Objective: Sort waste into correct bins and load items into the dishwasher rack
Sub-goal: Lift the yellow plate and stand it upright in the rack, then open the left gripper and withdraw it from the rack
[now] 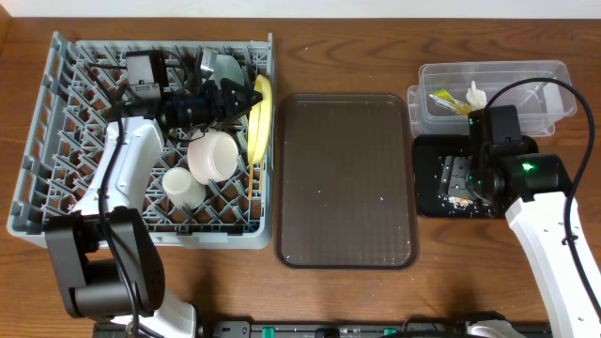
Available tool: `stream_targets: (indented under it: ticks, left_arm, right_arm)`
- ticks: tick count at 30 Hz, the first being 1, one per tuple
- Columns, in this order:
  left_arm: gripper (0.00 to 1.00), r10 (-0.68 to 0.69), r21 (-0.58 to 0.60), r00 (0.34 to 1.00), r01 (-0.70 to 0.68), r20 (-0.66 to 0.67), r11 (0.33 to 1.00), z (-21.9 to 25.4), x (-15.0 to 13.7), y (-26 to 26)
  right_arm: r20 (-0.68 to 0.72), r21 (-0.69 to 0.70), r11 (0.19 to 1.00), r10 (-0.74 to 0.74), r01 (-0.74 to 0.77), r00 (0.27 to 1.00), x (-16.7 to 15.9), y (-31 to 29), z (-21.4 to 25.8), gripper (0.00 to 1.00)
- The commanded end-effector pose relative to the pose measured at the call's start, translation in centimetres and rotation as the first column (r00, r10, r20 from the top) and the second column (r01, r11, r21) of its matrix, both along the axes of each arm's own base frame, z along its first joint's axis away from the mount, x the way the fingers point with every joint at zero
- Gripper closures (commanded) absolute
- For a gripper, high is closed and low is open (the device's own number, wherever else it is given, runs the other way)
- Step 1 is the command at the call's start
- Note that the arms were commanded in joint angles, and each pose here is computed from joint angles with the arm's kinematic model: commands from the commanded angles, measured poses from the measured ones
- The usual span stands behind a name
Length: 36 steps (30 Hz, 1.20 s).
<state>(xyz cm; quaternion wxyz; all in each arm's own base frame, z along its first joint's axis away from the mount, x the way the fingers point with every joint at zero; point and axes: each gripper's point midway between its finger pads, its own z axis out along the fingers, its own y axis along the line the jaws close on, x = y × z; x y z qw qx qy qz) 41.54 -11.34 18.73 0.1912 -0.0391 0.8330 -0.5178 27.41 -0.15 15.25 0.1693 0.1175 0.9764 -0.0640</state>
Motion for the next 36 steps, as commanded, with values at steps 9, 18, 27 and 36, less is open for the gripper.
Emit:
stream_targets:
  ticks: [9, 18, 27, 36]
  left_arm:
    - [0.23, 0.174, 0.393, 0.975, -0.216, 0.139, 0.894, 1.1, -0.7, 5.2]
    - [0.14, 0.413, 0.778, 0.91, -0.281, 0.03, 0.562, -1.8, -6.4, 13.1]
    - [0.13, 0.487, 0.884, 0.847, -0.045, -0.213, 0.465, -4.1, -14.2, 14.9]
    - [0.13, 0.419, 0.881, 0.904, -0.129, -0.084, 0.455, -2.9, -16.7, 13.7]
  right_arm:
    - [0.194, 0.043, 0.999, -0.005, -0.004, 0.981, 4.2, 0.5, 2.4, 0.12]
    - [0.337, 0.005, 0.952, 0.286, -0.306, 0.897, 9.1, 3.5, 3.7, 0.07]
    - [0.03, 0.151, 0.952, 0.264, -0.265, 0.964, 3.9, 4.0, -2.1, 0.01]
    - [0.078, 0.181, 0.966, 0.174, -0.186, 0.982, 2.1, 3.9, -2.3, 0.01]
